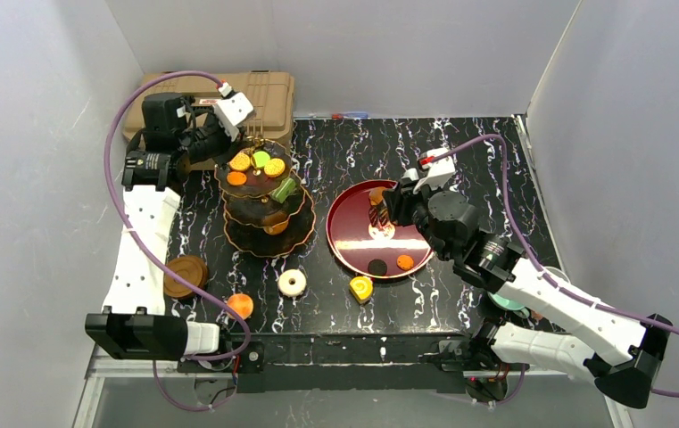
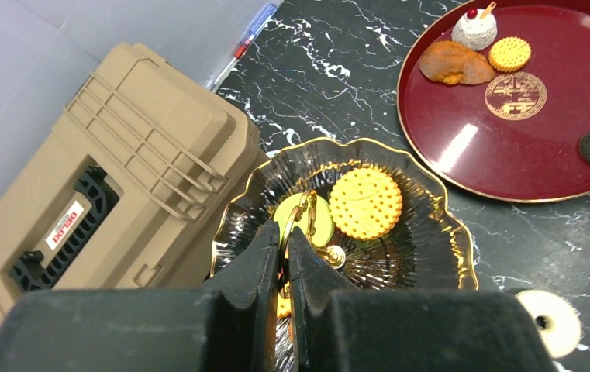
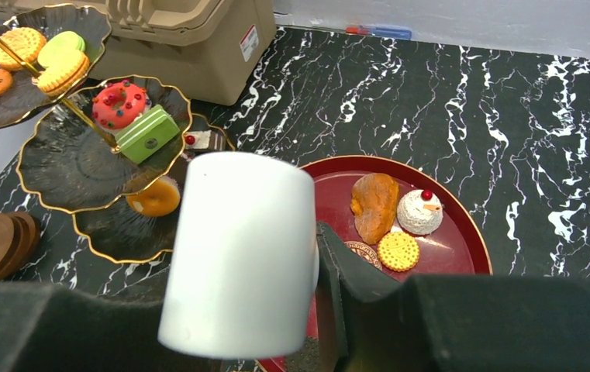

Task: Serve the afternoon tea
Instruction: Adjust the desert table at the center of the board.

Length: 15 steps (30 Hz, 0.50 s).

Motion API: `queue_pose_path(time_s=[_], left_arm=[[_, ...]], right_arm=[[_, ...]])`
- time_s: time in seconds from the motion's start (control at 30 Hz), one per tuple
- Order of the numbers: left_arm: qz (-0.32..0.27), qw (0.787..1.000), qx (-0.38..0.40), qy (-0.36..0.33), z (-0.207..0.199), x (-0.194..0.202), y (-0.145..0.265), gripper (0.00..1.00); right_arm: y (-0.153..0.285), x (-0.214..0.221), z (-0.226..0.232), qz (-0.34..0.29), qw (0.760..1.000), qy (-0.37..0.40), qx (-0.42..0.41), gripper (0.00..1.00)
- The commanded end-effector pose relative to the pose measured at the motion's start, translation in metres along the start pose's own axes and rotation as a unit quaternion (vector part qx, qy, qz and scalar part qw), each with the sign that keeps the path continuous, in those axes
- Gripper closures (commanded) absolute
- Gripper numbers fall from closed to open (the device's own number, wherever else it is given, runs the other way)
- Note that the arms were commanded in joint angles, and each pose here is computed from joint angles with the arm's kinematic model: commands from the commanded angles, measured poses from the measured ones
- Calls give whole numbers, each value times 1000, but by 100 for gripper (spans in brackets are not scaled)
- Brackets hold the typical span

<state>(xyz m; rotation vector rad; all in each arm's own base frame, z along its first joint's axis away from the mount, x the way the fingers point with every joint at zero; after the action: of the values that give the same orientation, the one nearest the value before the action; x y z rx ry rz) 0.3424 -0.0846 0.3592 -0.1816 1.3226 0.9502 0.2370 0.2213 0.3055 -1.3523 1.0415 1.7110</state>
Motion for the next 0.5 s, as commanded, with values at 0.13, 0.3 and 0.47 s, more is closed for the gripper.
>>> queue_pose_path(time_s=[0.13,0.3,0.47], left_arm=[[-87,996,-30,-3,13,-63,21,100],[-100,995,-28,13,15,-74,22,100],[-109,993,-26,26,11,-78,26,100]], right_arm=[[-2,-14,-2,-33,999,-18,11,62],[-3,-13,-1,-31,999,-19,6,62],[-1,-12,-2,-31,999,-19,6,62]])
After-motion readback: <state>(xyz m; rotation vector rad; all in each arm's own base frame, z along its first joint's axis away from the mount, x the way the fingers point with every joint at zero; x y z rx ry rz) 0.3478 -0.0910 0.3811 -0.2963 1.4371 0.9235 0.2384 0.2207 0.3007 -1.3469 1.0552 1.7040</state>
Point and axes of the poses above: each gripper's point midway between its finger pads, its own y axis back along the fingers, its own z axis along the line the jaws close on, x = y × z, the point moved 2 cm from there along y, back along the fingers, and after that the axes turned 4 degrees about y, right-handed, at the moved point
